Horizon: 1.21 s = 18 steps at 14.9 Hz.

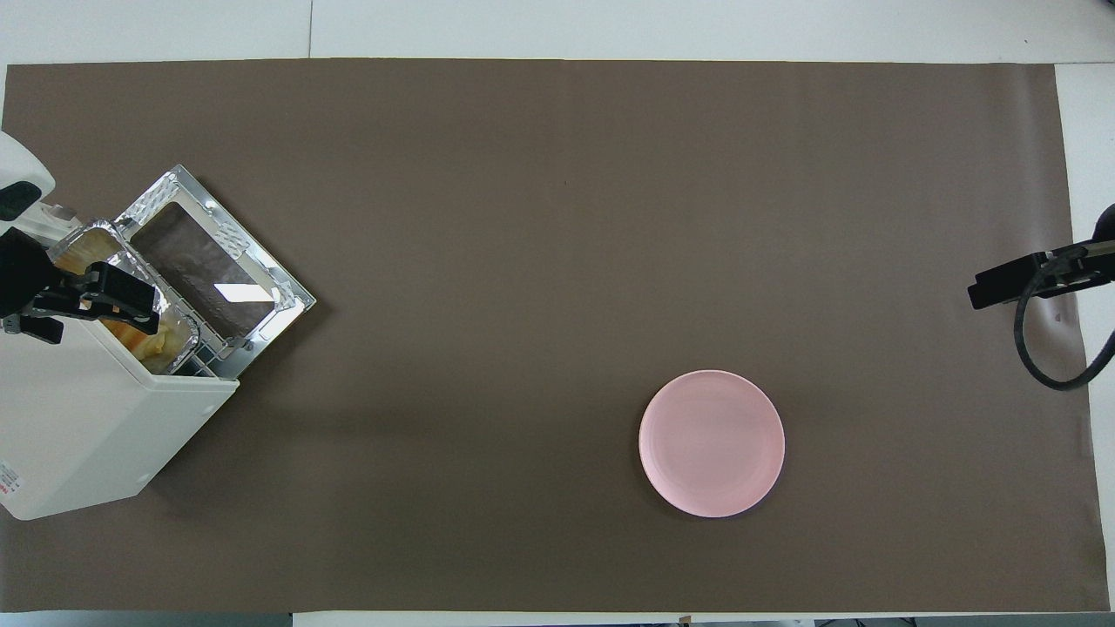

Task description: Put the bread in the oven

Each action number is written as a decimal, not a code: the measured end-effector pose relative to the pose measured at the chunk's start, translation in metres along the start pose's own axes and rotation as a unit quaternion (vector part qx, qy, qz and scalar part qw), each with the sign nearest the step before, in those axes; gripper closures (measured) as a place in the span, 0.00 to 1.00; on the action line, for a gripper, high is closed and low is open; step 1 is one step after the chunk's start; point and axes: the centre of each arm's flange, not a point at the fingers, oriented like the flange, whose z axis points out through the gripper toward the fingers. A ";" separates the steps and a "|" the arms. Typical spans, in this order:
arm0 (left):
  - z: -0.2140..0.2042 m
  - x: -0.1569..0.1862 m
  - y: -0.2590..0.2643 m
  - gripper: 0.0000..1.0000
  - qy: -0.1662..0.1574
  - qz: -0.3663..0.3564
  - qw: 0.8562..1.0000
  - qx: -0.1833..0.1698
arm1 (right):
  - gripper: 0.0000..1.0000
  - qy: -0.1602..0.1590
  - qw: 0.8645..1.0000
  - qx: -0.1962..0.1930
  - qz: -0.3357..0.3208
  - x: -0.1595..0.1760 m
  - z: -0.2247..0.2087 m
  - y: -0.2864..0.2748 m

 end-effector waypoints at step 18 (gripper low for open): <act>-0.016 0.005 0.016 0.00 0.056 0.035 0.998 0.000 | 0.00 0.000 1.000 0.000 0.000 0.000 0.000 0.000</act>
